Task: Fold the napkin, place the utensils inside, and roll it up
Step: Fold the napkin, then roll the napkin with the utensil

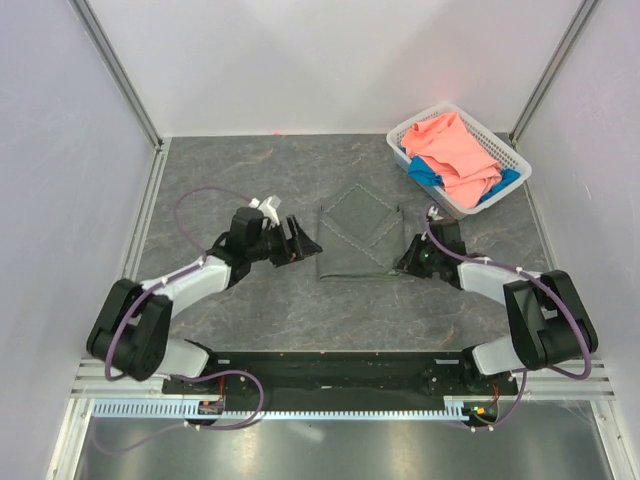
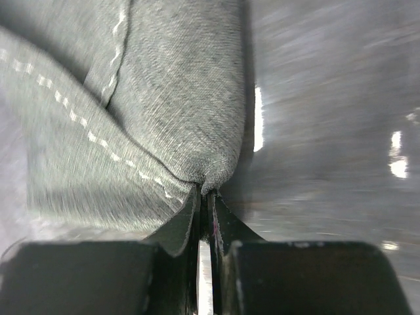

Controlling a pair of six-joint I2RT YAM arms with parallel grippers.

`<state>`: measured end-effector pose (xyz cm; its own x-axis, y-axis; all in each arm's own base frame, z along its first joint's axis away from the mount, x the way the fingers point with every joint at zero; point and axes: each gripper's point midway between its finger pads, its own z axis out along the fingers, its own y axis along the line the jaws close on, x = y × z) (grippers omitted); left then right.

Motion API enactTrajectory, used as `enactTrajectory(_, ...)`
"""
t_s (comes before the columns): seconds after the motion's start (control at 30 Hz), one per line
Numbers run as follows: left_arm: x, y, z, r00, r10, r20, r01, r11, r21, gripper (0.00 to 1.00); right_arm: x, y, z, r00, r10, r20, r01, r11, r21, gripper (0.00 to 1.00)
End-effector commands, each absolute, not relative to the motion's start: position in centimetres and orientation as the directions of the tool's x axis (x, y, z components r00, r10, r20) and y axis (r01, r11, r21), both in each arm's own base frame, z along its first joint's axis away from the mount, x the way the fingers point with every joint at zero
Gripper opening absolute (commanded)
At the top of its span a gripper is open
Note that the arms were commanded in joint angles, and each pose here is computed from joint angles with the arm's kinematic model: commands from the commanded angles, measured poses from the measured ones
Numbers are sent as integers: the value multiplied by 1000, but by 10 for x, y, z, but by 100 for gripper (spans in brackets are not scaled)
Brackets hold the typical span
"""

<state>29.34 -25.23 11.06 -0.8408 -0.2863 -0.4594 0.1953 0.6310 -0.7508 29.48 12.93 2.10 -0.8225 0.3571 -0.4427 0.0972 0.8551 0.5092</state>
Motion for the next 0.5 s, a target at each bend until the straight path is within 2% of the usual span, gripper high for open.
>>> enactTrajectory(0.0, 284, -213, 92, -809, -339, -481, 101, 726, -681, 81, 293, 168, 26, -802, 425, -420, 96, 785, 612, 3)
enactTrajectory(0.2, 276, -190, 75, -796, -393, -461, 31, 734, -678, 75, 294, 181, 30, -788, 449, -421, 98, 767, 634, 1)
enactTrajectory(0.37, 275, -200, 68, -823, -413, -390, 24, 660, -751, 64, 290, 179, 25, -796, 437, -419, 100, 777, 621, 0)
enactTrajectory(0.47, 275, -210, 63, -842, -423, -335, 10, 609, -793, 63, 287, 178, 23, -798, 435, -416, 103, 779, 618, 0)
